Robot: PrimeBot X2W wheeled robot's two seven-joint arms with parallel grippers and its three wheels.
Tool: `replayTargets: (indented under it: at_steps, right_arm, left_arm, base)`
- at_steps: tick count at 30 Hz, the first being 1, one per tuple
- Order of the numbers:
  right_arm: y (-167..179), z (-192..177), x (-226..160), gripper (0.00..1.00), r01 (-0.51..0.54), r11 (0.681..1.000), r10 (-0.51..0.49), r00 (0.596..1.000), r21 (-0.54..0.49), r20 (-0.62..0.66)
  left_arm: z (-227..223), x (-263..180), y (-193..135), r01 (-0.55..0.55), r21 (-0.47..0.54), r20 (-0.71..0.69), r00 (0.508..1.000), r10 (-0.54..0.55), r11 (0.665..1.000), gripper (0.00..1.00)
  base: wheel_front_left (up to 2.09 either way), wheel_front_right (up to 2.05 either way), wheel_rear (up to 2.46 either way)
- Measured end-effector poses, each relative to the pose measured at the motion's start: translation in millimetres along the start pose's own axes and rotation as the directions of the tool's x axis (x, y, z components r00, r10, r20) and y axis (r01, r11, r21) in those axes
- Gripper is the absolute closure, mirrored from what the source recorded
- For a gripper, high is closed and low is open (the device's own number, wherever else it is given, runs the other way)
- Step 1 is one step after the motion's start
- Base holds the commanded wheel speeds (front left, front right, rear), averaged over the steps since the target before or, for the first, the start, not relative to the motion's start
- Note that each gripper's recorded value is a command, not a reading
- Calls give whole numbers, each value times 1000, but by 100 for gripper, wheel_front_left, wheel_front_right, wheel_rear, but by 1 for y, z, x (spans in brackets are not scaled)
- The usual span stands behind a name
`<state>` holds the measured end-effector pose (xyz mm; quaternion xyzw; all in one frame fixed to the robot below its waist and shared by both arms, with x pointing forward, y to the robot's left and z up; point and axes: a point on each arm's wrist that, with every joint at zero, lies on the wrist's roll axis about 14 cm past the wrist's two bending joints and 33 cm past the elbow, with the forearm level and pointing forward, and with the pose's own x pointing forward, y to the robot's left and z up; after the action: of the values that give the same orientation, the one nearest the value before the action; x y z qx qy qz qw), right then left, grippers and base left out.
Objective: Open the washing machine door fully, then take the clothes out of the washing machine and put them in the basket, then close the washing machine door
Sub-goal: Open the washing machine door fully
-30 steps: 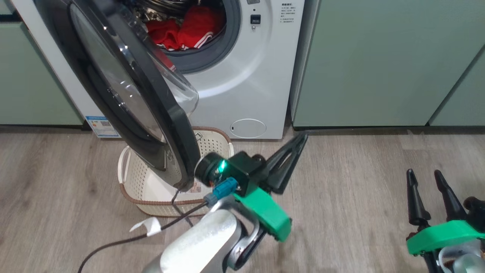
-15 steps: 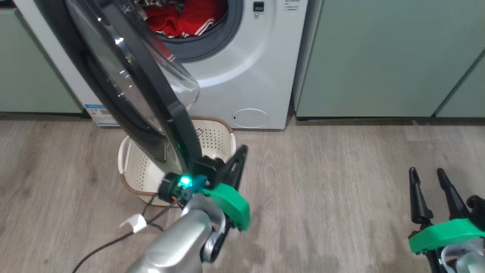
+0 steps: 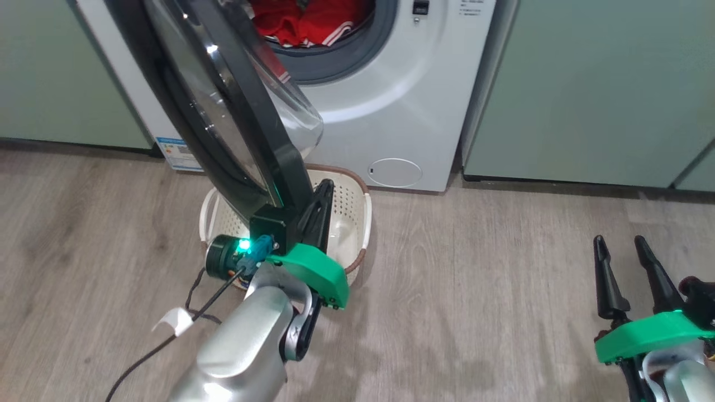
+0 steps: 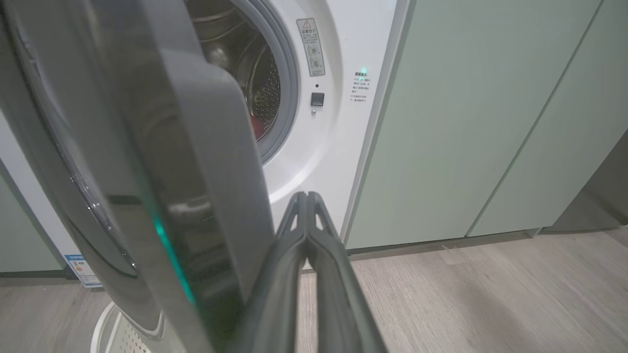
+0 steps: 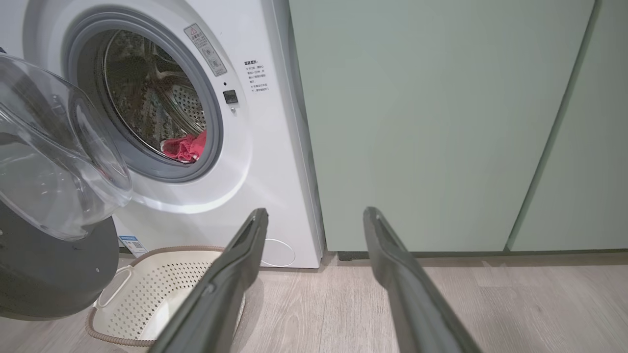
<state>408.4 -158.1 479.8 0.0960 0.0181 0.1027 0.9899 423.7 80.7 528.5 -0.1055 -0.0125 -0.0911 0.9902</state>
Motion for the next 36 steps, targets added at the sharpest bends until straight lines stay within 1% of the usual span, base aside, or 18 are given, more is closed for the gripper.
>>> replayTargets:
  at_steps: [8, 13, 17, 22, 23, 24, 25, 29, 36]
  right_arm:
    - [18, -2, 12, 0, -53, 999, 53, 999, 2, -7]
    - [36, -5, 25, 0, -104, 995, 104, 994, 6, -13]
    - [52, -8, 33, 0, -147, 989, 147, 989, 10, -22]
    - [73, -11, 42, 0, -202, 979, 202, 979, 16, -30]
    - [73, -11, 42, 0, -202, 979, 202, 979, 16, -30]
    - [80, -12, 44, 0, -221, 975, 221, 975, 17, -33]
    - [80, -12, 44, 0, -221, 975, 221, 975, 17, -33]
    - [92, -14, 48, 0, -250, 968, 250, 968, 19, -36]
    - [101, -16, 51, 0, -274, 961, 275, 961, 21, -42]
  left_arm:
    - [2, -12, 19, -51, 6, 7, 999, 51, 999, 100]
    - [5, -26, 45, -125, 18, 18, 992, 125, 992, 100]
    - [9, -40, 75, -209, 32, 29, 978, 208, 977, 100]
    - [14, -63, 114, -332, 27, 49, 943, 330, 943, 100]
    - [14, -63, 114, -332, 27, 49, 943, 330, 943, 100]
    - [17, -73, 134, -382, 28, 56, 923, 380, 924, 100]
    - [17, -73, 134, -382, 28, 56, 923, 380, 924, 100]
    - [24, -95, 173, -483, 44, 70, 875, 480, 875, 100]
    - [30, -122, 212, -580, 37, 84, 814, 575, 814, 100]
  base:
    - [0, 0, 0]
    - [0, 0, 0]
    - [0, 0, 0]
    - [0, 0, 0]
    - [0, 0, 0]
    - [0, 0, 0]
    - [0, 0, 0]
    - [0, 0, 0]
    - [0, 0, 0]
